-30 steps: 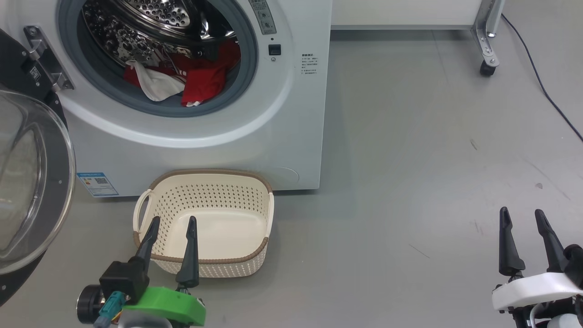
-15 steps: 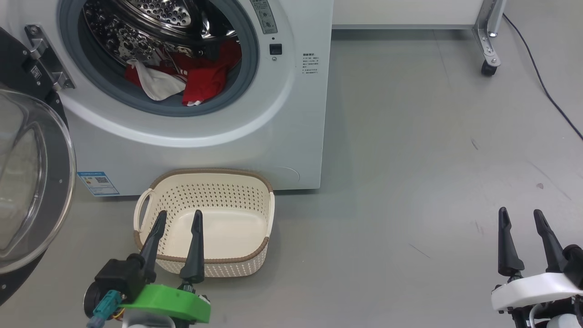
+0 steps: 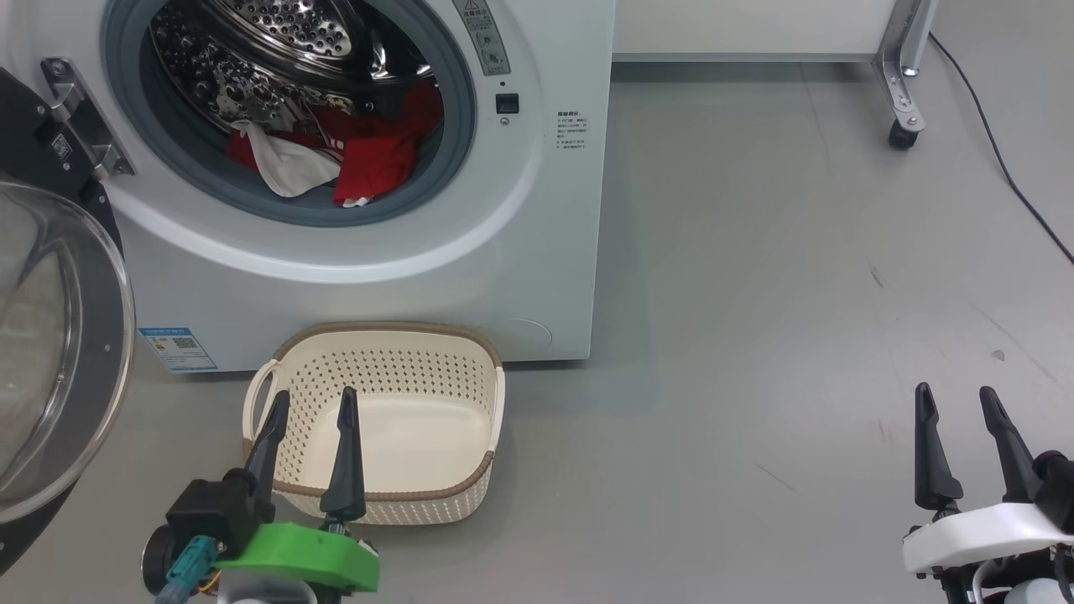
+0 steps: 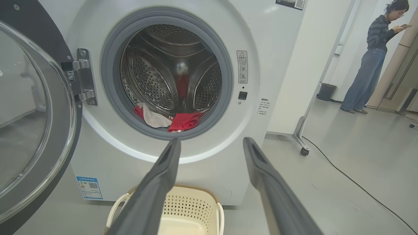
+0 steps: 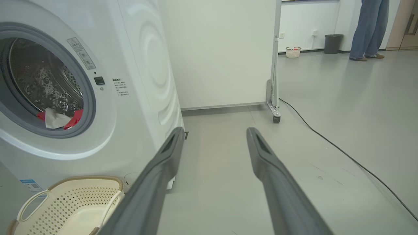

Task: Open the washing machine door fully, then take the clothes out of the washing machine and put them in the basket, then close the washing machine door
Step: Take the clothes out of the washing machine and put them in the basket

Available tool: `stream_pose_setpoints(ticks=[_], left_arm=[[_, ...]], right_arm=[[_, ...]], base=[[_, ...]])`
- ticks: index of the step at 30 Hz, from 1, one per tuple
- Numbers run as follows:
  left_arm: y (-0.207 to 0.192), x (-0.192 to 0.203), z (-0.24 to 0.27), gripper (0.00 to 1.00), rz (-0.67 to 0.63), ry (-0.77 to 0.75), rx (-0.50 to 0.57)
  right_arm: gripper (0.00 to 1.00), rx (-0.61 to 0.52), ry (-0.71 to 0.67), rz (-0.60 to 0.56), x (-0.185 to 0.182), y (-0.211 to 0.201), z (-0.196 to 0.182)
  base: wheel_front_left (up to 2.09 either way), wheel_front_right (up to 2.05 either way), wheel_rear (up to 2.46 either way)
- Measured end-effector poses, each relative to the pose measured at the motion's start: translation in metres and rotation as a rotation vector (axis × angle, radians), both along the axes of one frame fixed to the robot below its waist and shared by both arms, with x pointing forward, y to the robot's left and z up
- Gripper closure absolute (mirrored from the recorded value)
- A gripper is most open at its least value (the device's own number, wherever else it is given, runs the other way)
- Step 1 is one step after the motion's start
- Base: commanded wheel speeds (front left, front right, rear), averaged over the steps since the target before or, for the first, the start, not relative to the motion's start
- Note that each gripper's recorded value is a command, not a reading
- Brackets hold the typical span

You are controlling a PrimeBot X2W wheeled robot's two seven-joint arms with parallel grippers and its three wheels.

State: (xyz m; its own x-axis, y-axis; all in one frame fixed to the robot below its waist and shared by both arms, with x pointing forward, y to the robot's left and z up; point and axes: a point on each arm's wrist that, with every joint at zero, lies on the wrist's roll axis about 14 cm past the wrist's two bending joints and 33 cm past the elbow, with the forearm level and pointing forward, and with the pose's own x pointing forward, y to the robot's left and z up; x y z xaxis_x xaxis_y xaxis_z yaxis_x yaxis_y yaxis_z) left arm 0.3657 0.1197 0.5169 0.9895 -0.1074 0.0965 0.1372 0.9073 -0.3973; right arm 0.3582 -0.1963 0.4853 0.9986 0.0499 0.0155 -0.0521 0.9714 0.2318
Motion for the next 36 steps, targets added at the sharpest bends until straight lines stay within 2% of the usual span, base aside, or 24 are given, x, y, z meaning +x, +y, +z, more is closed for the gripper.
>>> stream_pose_setpoints(ticks=[9, 14, 36], left_arm=[[0.006, -0.002, -0.006, 0.0, 0.021, 0.017, 0.002], [0.015, -0.002, -0.011, 0.0, 0.061, 0.033, 0.056], [0.014, -0.002, -0.016, 0.0, 0.062, 0.049, 0.058]], right_arm=[[0.0, -0.003, 0.004, 0.009, 0.002, 0.003, -0.001], [0.0, -0.003, 0.009, 0.015, 0.003, 0.005, -0.003], [0.0, -0.002, 0.022, 0.026, 0.006, 0.008, -0.007]], base=[[0.97, -0.97, 0.0], [1.18, -1.18, 0.0], [0.65, -0.65, 0.0]])
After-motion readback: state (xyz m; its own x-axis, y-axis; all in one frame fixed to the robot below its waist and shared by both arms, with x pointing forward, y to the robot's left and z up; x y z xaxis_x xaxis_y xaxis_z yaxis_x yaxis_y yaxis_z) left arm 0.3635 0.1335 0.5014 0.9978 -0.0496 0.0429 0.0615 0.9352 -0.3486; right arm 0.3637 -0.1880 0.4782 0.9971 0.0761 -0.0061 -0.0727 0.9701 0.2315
